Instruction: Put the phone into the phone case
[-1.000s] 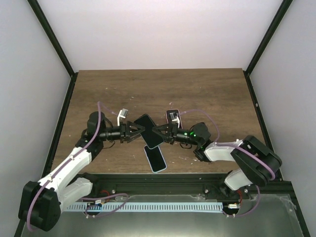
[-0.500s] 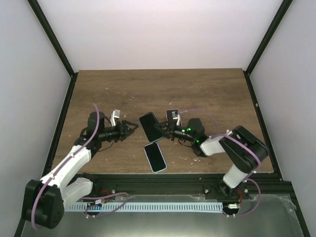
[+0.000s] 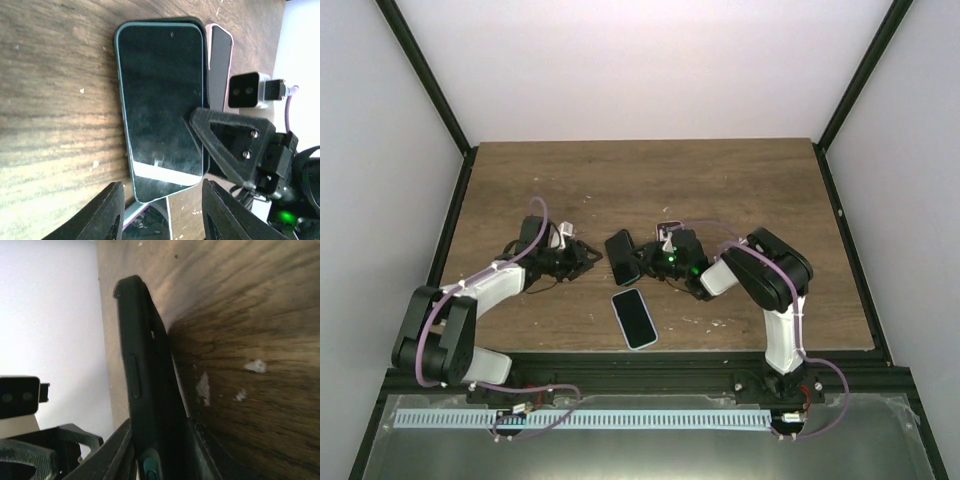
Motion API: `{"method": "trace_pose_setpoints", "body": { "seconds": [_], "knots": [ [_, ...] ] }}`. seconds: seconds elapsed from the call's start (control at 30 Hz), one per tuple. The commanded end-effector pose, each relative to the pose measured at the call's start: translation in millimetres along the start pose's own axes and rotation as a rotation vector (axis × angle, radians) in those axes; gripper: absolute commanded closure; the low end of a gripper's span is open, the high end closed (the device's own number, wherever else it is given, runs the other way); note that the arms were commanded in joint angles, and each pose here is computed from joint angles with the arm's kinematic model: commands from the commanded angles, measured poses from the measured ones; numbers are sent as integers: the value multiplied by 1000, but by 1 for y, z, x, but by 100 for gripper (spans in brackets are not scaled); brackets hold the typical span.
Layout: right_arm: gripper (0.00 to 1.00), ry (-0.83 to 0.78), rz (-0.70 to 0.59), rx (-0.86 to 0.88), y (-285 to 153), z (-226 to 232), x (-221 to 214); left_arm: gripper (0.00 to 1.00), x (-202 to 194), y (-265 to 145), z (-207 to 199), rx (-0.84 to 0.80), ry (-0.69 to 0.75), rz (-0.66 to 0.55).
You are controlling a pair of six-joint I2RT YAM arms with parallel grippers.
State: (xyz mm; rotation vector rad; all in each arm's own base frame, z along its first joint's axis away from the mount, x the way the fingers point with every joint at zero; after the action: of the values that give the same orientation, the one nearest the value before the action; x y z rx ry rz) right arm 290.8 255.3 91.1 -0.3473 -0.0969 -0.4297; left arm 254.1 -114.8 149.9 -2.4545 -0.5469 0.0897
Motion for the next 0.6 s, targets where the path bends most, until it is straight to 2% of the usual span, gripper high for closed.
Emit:
{"method": "trace_pose_setpoints", "body": {
  "seconds": [0.0,0.27,0.57],
  "knots": [
    [71,-67,-16,-42,1,2,6,56,15,10,-3,-12,57,-22],
    [63,-142,92,-197,0,-17,-3,59,16,26,9,-17,32,26],
    [48,-278,82,-331,-15,-16,-2,60,16,38,12,-33,16,48]
  ]
}}
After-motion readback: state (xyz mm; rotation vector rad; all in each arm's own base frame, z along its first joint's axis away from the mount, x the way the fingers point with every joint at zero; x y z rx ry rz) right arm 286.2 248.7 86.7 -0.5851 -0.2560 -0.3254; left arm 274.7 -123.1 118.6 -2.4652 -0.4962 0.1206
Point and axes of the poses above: each gripper's point midway between its finger pads, its own y axis out along the fingers, its own z axis along the line the jaws close on, x = y × z, the point moved 10 cm from there along -y, back along the fingers, and after that the axes turned 4 degrees about -y, right-handed, at the moved point
